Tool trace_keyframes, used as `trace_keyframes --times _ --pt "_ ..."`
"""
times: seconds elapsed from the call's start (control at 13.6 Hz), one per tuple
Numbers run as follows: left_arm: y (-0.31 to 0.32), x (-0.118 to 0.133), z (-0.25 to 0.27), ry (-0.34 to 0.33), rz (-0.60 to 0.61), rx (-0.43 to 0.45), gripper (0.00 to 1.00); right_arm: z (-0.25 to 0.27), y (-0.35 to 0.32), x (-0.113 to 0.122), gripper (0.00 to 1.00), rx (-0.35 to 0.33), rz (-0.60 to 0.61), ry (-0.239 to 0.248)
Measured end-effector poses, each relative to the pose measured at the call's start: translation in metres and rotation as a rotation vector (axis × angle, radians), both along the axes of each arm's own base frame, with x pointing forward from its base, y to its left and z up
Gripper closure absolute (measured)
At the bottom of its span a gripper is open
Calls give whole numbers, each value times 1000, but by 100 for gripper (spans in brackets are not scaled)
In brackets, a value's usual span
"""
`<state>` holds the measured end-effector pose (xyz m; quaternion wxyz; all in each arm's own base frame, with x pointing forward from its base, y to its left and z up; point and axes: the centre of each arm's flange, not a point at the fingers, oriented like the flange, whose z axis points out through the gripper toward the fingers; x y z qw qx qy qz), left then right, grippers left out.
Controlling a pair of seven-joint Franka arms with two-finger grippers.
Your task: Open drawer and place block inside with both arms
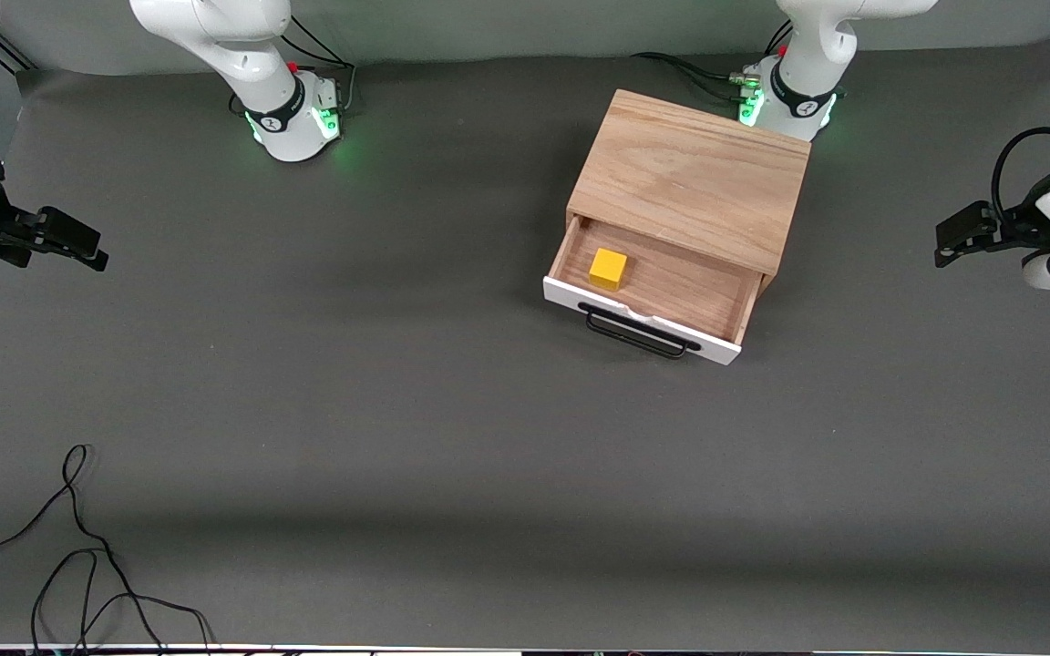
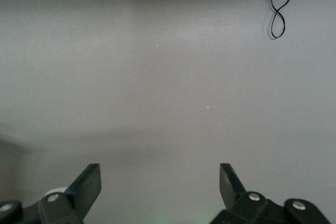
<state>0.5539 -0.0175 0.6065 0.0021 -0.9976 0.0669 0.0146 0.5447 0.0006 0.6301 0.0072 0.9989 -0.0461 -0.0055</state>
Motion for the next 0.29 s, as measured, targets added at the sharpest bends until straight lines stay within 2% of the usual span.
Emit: trace_keyframes --times 0.29 --pt "0 0 0 0 0 0 0 0 3 1 0 4 0 -1"
